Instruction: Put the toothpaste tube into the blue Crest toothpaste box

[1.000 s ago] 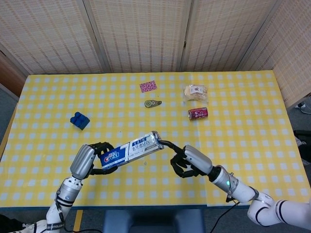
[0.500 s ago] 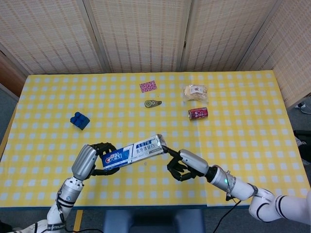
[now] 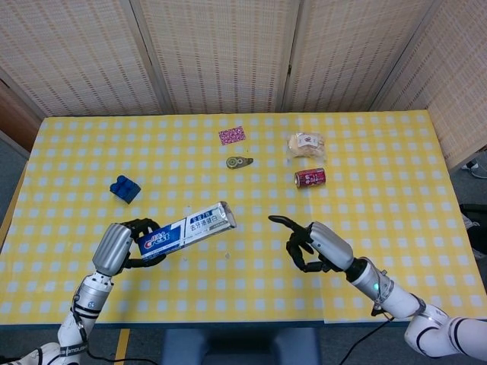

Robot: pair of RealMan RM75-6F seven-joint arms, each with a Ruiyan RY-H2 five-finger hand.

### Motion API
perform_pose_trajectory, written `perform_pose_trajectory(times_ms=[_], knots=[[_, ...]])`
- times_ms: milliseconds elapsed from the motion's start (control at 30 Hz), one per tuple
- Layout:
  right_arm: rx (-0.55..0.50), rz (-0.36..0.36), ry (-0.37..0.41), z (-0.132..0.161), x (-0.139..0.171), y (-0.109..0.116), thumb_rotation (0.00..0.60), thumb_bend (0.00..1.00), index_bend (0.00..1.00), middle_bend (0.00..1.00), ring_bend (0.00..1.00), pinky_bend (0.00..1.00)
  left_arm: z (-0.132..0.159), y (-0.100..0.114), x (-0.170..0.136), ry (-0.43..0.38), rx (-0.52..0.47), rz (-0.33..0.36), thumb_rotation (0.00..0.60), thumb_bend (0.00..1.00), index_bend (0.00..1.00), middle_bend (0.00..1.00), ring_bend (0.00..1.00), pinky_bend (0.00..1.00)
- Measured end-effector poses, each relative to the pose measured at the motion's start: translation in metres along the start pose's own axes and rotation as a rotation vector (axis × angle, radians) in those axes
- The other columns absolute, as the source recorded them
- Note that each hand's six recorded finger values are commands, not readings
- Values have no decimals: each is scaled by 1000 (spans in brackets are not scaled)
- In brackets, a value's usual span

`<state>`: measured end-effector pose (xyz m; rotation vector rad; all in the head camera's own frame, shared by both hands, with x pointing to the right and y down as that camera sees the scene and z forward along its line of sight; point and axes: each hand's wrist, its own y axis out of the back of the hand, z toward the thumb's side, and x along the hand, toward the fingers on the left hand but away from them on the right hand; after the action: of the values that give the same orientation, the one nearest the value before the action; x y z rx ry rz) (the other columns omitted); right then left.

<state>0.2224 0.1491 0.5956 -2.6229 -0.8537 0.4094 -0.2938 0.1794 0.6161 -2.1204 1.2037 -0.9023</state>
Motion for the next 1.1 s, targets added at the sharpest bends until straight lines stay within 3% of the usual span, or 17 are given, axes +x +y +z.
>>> perform_pose_trajectory(times_ms=[100,233,400,533,733,800,867,967,1100], knots=[[173,-16,-74,-13,14,8,600,549,0,240,312,433,-10,-2,-5,17,23,-12,600,205,628,745,592,674],[374,-93,-166,-26,43,24,600,540,0,213,254,347,-23,-12,-13,30,61,-48,600,205,626,745,592,674],[566,-182,-323,-41,89,47,600,538,0,80,169,239,-40,-32,-21,44,105,-105,600,204,625,745,592,674],[627,-189,-429,-50,119,49,600,538,0,52,151,230,-52,-54,-28,52,117,-171,600,204,626,745,592,674],[598,-204,-460,-54,133,51,600,538,0,29,148,226,-60,-80,-32,51,98,-236,600,201,615,745,581,665],[600,-207,-467,-57,137,51,600,537,0,14,146,226,-61,-85,-32,46,86,-251,600,194,553,710,514,589],[606,-201,-476,-61,139,51,600,538,0,5,139,221,-62,-92,-33,32,74,-284,600,186,377,509,317,344],[600,-199,-485,-62,140,52,600,538,0,2,132,211,-58,-99,-32,-5,52,-331,600,181,208,274,106,102],[590,-200,-486,-60,142,53,600,538,0,2,124,208,-55,-93,-28,-30,34,-326,600,167,96,151,13,1]])
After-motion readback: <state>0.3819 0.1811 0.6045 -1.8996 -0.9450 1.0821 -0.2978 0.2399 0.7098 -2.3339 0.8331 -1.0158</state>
